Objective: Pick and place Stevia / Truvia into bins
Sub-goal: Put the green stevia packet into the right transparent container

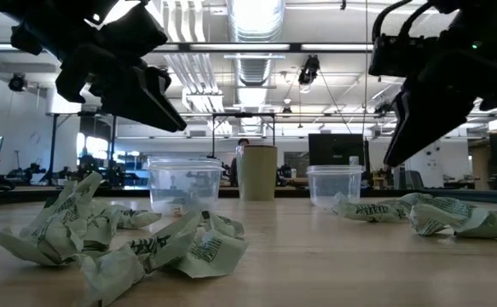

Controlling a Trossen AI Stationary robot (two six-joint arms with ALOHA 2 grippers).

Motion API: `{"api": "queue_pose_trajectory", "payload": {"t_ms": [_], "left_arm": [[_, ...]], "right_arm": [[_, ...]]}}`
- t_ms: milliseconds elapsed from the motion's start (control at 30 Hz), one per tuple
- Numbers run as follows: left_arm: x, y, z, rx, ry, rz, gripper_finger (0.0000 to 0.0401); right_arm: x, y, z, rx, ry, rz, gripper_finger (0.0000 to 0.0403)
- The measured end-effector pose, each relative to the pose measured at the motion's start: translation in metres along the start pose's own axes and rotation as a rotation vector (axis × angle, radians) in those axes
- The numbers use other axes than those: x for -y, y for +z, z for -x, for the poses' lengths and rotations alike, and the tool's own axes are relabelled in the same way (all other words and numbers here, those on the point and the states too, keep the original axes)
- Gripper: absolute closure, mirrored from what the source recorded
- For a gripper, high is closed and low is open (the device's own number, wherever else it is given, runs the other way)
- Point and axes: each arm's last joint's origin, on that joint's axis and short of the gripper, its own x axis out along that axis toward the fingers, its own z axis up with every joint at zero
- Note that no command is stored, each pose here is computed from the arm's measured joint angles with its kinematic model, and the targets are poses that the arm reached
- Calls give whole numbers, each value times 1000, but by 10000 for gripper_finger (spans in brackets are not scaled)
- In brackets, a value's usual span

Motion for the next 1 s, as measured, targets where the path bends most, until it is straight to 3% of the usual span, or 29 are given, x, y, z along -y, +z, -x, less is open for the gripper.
{"api": "queue_pose_trajectory", "payload": {"t_ms": [233,667,1000], "left_arm": [[-1,1,4,15,1,6,273],[-2,1,5,17,1,11,273],[-1,1,5,16,0,11,273]], "right_arm": [[-4,-10,-12,49,211,46,313],[5,-20,-19,53,135,14,245],[14,-24,-26,59,127,-64,251]]}}
